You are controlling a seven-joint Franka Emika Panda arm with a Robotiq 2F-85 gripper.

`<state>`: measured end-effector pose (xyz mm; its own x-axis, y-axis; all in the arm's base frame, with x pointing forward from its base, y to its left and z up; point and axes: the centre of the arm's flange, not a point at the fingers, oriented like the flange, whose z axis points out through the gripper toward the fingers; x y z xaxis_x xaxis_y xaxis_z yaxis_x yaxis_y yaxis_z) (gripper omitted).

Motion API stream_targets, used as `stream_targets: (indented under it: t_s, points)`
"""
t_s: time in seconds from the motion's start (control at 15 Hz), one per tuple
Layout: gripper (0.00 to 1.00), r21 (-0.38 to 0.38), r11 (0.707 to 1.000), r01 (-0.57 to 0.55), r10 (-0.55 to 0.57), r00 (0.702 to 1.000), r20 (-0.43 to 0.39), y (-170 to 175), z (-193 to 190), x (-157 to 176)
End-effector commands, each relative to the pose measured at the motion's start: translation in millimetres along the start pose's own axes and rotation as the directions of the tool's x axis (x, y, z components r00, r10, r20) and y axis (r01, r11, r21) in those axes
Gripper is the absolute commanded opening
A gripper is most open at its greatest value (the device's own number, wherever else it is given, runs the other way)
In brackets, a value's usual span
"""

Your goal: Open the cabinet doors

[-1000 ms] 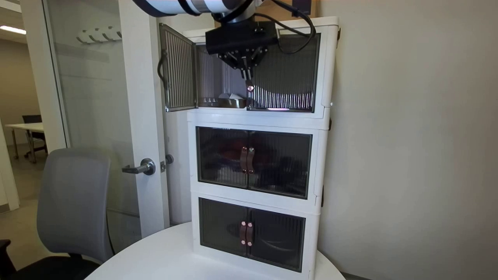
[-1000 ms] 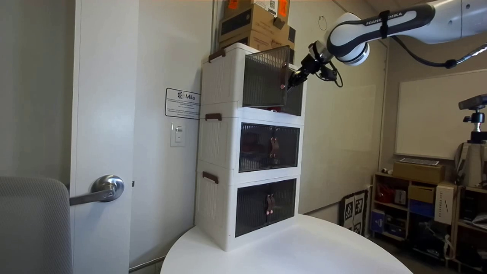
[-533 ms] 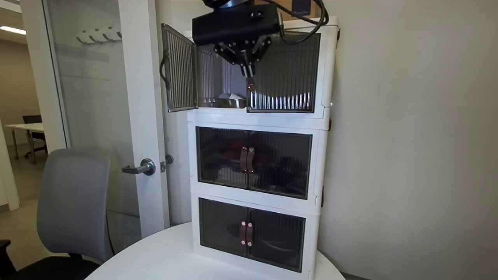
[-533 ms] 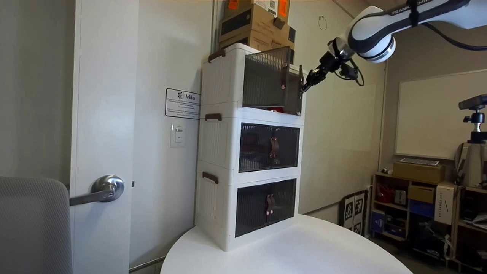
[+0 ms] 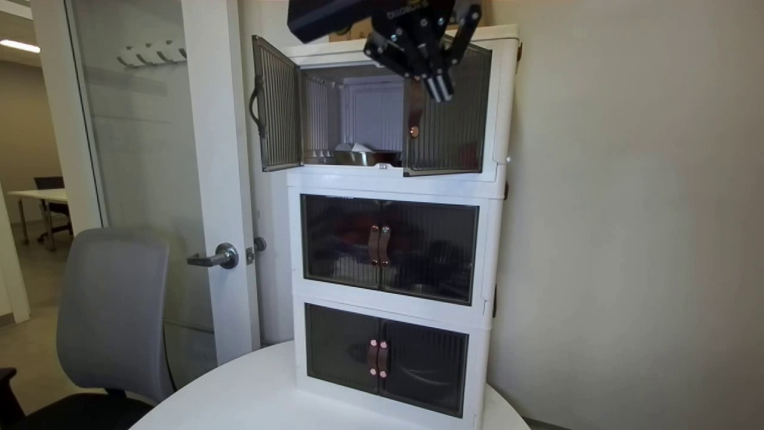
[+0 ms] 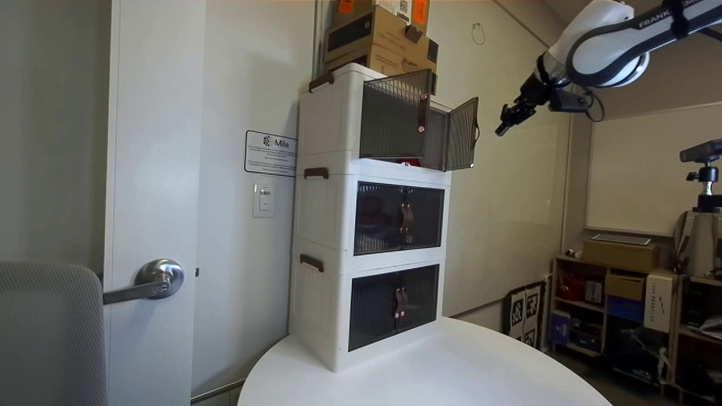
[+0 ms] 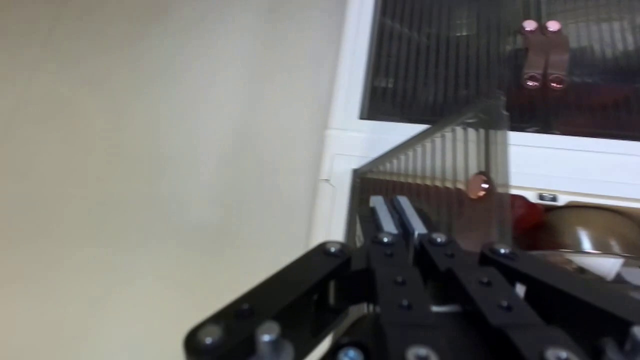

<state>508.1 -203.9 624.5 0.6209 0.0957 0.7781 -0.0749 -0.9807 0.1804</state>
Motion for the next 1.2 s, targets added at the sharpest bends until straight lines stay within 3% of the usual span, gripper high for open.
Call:
stream_targets:
  t_s: [0.0,0.07,0.13,0.4,0.53,0.73,0.93,1.13]
  points:
    - [0.08,-0.141,0.982,-0.126,0.122,0.992,-0.033,28.5,-50.4,-37.5]
    - [0.33,-0.169,0.973,-0.156,0.152,0.988,-0.037,36.8,-57.5,-40.7]
    - [0.34,-0.193,0.965,-0.177,0.172,0.984,-0.044,42.6,-63.4,-42.1]
    - [0.62,-0.202,0.961,-0.188,0.182,0.982,-0.049,42.2,-76.5,-41.4]
    - [0.77,-0.120,0.981,-0.154,0.157,0.987,0.015,32.5,-81.6,-34.0]
    - [0.98,-0.002,1.000,-0.031,0.031,0.995,0.094,9.0,-90.2,-12.7]
    - [1.00,0.117,0.991,0.066,-0.085,0.982,0.167,-14.3,-102.8,8.2]
    - [1.00,0.244,0.958,0.152,-0.207,0.954,0.217,-36.3,-119.7,25.8]
